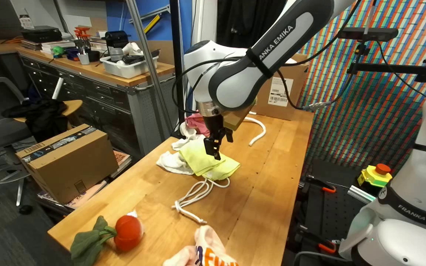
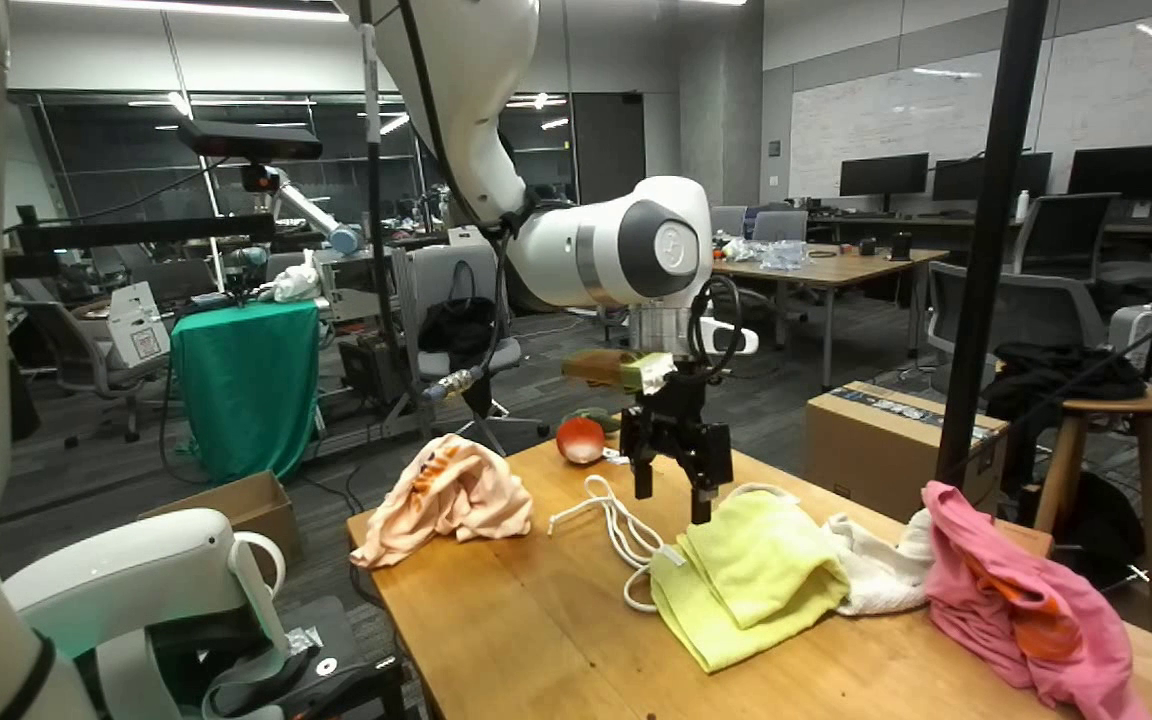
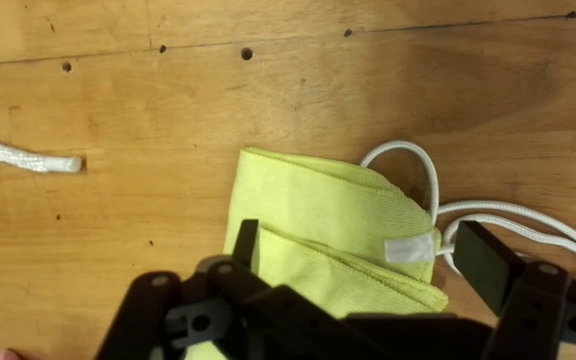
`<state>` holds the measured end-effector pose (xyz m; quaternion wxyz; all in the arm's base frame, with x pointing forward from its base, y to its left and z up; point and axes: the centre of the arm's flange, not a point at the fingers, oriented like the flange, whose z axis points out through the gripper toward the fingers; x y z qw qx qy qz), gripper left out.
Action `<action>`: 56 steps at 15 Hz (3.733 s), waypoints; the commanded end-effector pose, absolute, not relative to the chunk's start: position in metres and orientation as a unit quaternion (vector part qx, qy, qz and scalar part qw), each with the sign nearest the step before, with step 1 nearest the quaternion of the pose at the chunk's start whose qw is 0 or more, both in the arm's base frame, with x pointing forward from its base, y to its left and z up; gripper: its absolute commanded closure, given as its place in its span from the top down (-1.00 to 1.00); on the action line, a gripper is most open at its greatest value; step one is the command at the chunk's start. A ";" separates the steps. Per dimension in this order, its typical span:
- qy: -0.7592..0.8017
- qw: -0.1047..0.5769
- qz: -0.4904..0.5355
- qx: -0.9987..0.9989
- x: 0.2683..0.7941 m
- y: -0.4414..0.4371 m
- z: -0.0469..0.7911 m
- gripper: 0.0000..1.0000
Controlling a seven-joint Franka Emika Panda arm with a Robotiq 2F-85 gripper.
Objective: Move the white rope to the right, move the radish to the left, move the peach shirt to the left, move the pink shirt to the right, move the yellow towel to the right, move the white towel forwards
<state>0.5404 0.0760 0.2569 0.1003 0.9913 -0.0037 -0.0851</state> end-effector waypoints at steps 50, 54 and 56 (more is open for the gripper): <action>-0.150 0.113 0.085 0.979 0.612 0.068 0.191 -0.93; -0.165 0.148 0.091 0.971 0.612 0.048 0.220 -0.91; -0.170 0.164 0.095 0.967 0.609 0.039 0.235 -0.91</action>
